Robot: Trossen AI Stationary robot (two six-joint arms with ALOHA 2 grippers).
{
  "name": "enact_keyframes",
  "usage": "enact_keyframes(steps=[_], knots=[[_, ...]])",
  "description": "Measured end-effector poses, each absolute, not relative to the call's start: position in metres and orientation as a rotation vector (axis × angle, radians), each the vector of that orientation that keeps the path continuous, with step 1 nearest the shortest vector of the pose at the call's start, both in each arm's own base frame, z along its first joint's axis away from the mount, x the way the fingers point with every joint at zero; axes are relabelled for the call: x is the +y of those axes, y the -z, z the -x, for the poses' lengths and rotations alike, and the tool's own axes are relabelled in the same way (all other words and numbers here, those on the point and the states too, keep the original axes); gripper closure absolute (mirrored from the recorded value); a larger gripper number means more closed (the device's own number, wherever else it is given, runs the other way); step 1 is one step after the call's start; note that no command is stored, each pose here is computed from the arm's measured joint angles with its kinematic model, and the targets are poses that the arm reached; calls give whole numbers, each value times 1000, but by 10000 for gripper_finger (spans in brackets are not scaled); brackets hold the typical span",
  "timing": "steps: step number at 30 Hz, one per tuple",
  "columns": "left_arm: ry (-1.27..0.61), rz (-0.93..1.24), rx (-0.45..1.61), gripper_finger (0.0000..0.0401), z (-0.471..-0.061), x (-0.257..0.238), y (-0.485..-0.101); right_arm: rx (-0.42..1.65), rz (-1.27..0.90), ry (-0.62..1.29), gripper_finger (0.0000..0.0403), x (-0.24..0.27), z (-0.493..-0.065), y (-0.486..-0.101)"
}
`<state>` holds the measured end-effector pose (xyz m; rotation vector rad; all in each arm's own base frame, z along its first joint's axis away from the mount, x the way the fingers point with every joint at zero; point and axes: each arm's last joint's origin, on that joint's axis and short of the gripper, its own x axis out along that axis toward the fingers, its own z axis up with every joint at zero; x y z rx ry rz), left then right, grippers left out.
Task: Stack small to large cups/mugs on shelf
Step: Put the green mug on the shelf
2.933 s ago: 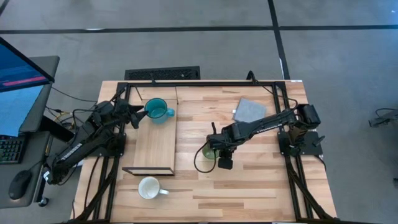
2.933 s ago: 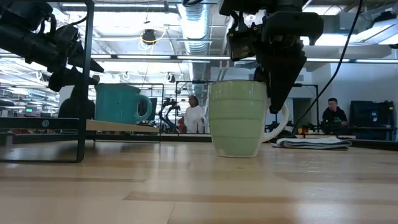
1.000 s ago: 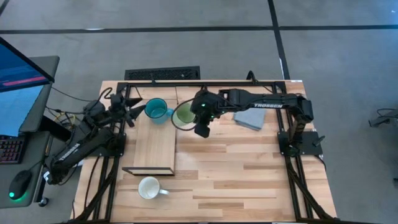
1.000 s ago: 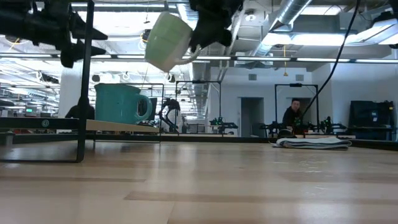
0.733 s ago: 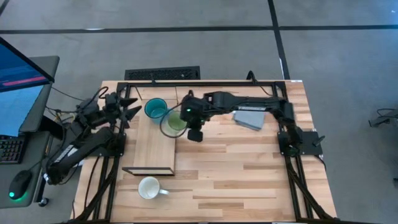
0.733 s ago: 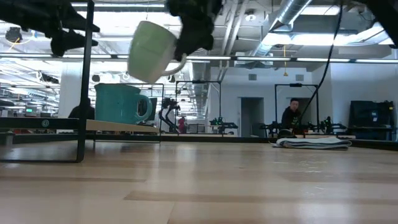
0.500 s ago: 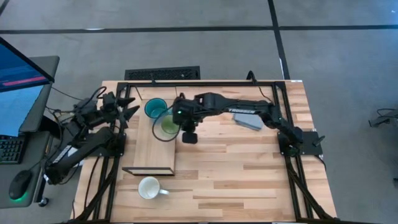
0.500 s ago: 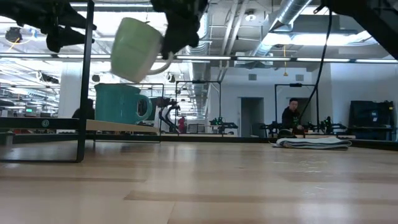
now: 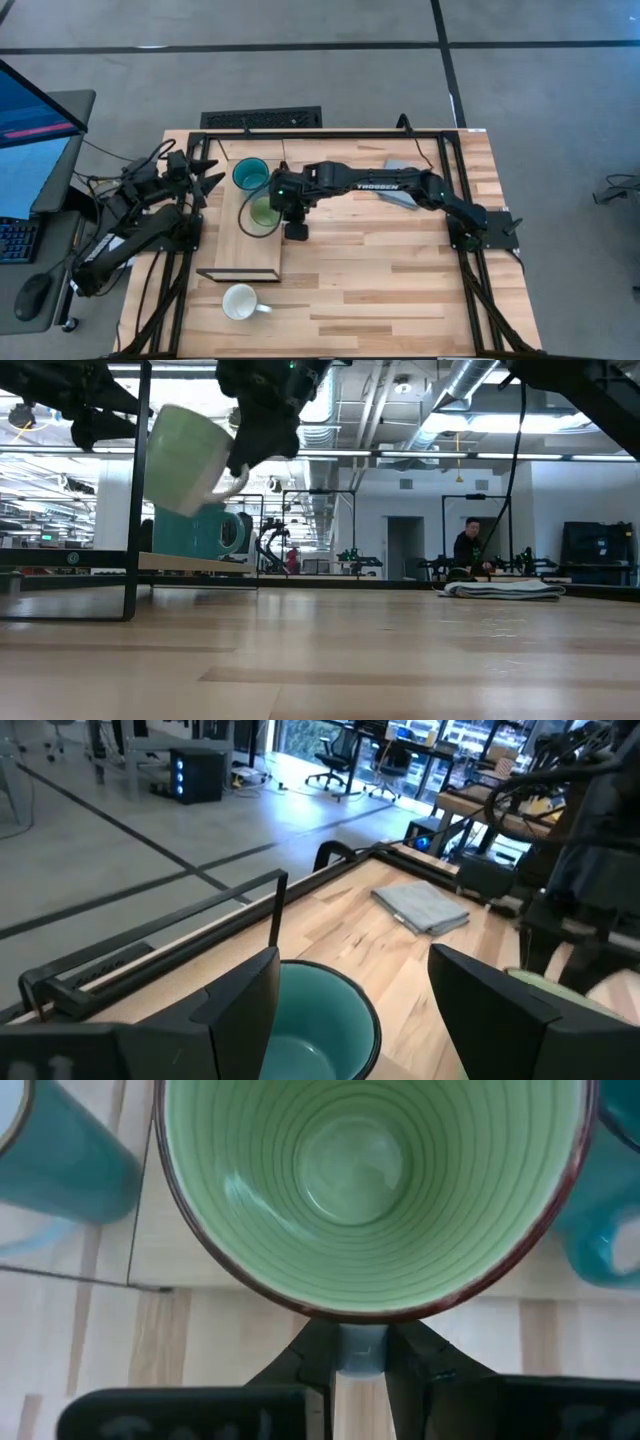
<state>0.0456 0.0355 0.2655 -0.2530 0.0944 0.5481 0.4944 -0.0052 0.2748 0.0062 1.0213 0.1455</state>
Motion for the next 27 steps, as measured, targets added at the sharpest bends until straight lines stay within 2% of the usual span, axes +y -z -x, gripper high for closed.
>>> enact_keyframes(steps=[15,27], knots=[[-548,254,95,153,-46,35,-265,1087,-42,-117,335,-13,-507,-238],[-546,254,96,153,-46,36,-265,1034,-39,-117,335,-14,-511,-241]])
